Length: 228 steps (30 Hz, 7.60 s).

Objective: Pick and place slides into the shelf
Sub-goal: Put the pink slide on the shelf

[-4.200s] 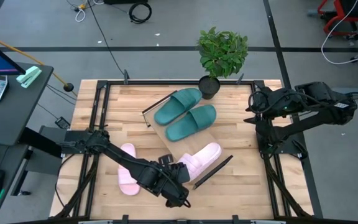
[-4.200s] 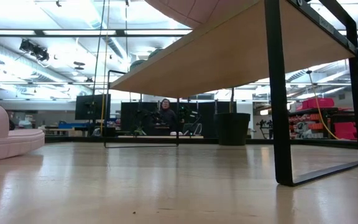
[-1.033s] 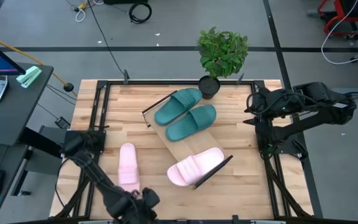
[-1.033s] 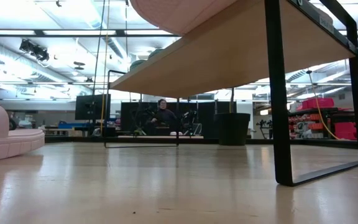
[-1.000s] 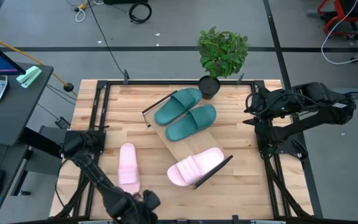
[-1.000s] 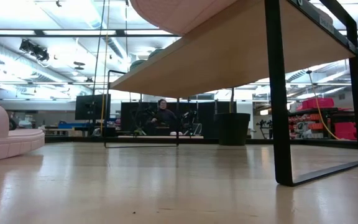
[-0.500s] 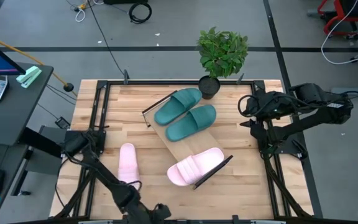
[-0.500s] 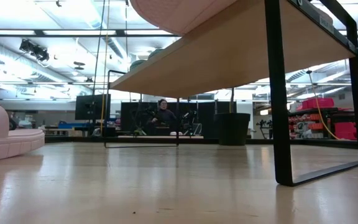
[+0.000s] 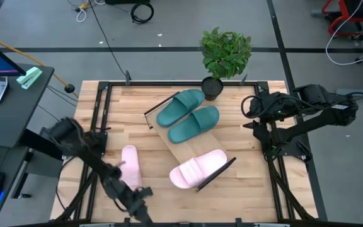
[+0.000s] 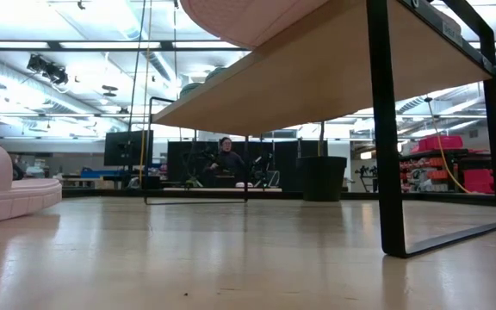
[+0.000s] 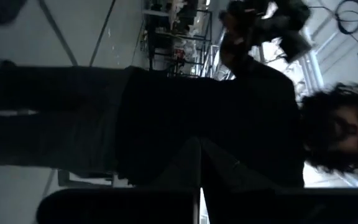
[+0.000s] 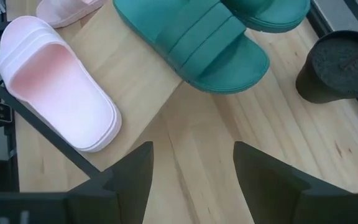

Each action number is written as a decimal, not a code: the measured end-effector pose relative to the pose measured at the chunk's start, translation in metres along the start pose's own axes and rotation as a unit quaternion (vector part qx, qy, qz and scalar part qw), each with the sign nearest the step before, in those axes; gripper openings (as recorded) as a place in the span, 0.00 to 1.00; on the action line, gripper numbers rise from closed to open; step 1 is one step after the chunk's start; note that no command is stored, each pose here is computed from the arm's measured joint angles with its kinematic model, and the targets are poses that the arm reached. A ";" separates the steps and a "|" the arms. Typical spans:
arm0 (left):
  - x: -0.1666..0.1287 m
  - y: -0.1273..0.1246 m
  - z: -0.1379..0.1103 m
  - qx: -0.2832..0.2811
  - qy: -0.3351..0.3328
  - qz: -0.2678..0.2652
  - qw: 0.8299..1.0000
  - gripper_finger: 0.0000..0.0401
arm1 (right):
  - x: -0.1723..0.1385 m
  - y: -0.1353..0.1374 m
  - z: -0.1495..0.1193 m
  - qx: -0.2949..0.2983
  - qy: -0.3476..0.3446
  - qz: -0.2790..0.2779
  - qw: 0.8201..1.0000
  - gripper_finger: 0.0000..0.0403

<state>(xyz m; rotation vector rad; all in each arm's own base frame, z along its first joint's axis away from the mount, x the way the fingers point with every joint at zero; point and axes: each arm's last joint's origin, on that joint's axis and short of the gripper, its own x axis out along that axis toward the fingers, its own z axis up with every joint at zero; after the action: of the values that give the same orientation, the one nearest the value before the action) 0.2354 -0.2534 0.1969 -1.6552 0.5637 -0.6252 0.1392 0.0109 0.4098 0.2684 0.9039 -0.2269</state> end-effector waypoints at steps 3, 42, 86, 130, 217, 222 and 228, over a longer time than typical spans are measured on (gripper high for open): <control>-0.027 -0.011 0.006 0.008 -0.010 0.031 0.999 0.02 | 0.001 0.000 0.001 0.001 -0.004 -0.007 1.000 0.57; -0.179 -0.039 0.087 0.204 0.056 0.413 0.886 0.29 | 0.019 0.009 0.015 0.040 -0.003 -0.011 0.999 0.57; -0.168 0.003 0.094 0.231 0.221 0.471 0.822 0.05 | 0.019 0.010 0.017 0.063 -0.015 -0.004 0.998 0.57; -0.079 -0.229 0.125 0.617 0.413 0.496 0.450 0.03 | 0.019 0.010 0.017 0.030 -0.018 -0.012 0.999 0.57; -0.006 -0.196 0.189 0.687 0.512 0.384 0.343 0.03 | 0.019 0.010 0.017 0.049 -0.014 -0.002 0.999 0.57; -0.007 -0.196 0.192 0.687 0.508 0.398 0.334 0.03 | 0.019 0.010 0.017 0.053 -0.012 0.001 0.999 0.57; -0.005 -0.197 0.194 0.700 0.500 0.393 0.324 0.03 | 0.019 0.011 0.017 0.054 -0.013 0.006 0.998 0.57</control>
<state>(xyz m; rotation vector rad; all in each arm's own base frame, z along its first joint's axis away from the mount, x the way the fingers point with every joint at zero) 0.3676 -0.0774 0.3640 0.9415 1.0572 -0.8513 0.1667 0.0140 0.4064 0.3694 0.8656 -0.2676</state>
